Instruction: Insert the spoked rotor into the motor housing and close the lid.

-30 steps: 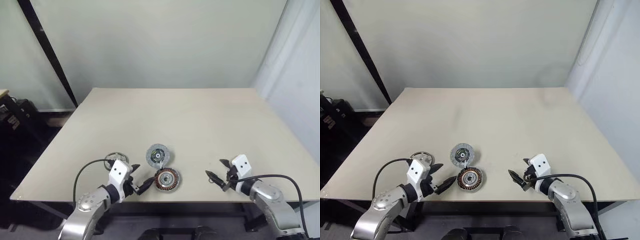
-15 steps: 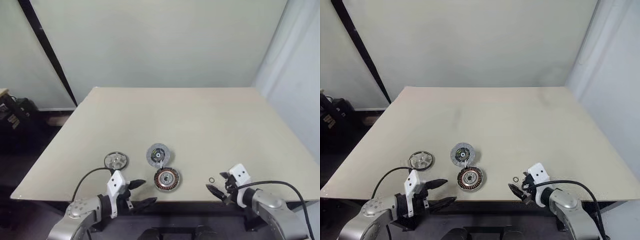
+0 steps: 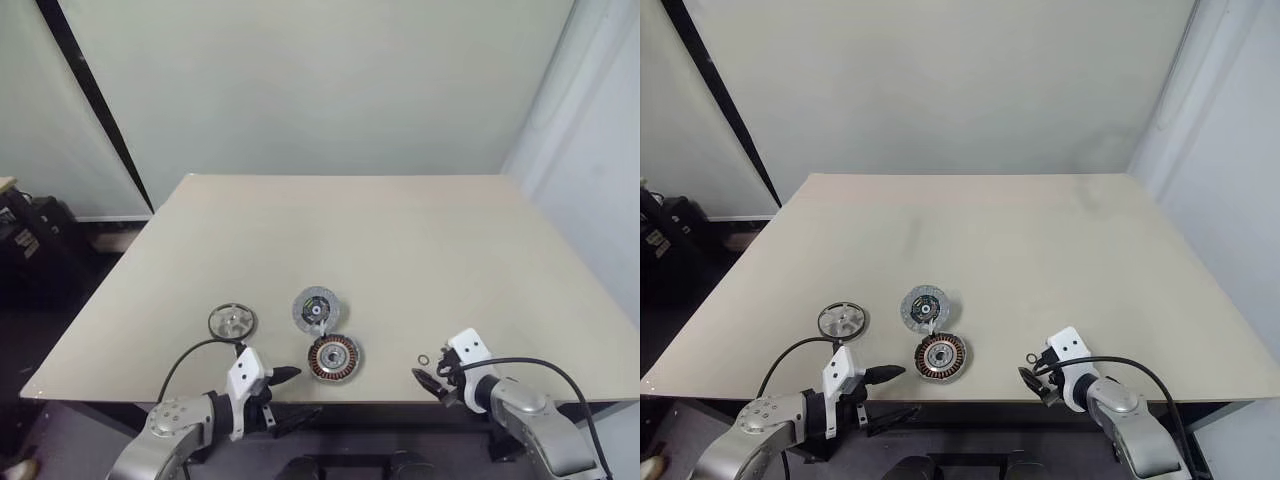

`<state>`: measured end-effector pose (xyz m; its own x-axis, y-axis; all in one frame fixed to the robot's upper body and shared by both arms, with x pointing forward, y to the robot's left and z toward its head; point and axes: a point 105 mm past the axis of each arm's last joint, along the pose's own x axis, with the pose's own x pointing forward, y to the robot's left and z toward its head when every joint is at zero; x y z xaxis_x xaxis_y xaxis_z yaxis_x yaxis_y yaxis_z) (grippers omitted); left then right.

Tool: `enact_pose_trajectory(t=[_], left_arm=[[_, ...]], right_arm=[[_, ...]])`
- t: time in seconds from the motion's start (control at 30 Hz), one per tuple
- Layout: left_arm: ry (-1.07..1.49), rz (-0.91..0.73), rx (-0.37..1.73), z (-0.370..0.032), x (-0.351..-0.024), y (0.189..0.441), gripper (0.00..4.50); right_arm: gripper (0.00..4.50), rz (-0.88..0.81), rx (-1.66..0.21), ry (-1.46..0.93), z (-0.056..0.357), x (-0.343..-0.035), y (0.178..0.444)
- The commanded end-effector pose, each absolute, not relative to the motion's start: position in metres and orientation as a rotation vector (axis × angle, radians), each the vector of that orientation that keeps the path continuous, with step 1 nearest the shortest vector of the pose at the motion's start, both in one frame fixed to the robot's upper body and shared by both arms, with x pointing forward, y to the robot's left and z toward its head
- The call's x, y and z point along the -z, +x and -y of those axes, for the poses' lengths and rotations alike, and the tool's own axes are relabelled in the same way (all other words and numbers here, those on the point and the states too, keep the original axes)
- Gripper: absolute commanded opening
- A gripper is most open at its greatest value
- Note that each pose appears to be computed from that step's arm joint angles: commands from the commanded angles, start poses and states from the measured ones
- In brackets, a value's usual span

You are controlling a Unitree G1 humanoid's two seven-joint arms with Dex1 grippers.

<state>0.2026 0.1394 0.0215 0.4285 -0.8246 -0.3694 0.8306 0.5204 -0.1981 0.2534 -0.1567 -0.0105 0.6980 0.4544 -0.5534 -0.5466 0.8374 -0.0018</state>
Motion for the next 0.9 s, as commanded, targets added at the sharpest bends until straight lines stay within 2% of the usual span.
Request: enact_pose_trajectory(t=[0.03, 0.23, 0.27, 0.37, 0.63, 0.9], left_arm=[[0.036, -0.407, 1.039, -0.139, -0.029, 0.208, 4.47], [0.044, -0.397, 1.034, -0.139, -0.031, 0.209, 4.47], [0.046, -0.395, 1.033, -0.139, -0.031, 0.210, 4.49], [0.049, -0.391, 1.030, -0.140, -0.032, 0.211, 4.50], [0.058, -0.384, 1.019, -0.142, -0.032, 0.212, 4.50], [0.053, -0.359, 0.970, -0.150, -0.033, 0.219, 4.50]], right_arm=[[4.50, -0.530, -0.545, -0.189, 0.157, 0.003, 0.262], [4.50, -0.541, -0.538, -0.180, 0.155, 0.008, 0.264], [4.33, -0.545, -0.536, -0.180, 0.155, 0.009, 0.264], [3.56, -0.549, -0.533, -0.176, 0.154, 0.011, 0.264], [0.79, -0.541, -0.525, -0.173, 0.154, 0.010, 0.265], [0.79, -0.434, -0.559, -0.174, 0.137, -0.014, 0.280]])
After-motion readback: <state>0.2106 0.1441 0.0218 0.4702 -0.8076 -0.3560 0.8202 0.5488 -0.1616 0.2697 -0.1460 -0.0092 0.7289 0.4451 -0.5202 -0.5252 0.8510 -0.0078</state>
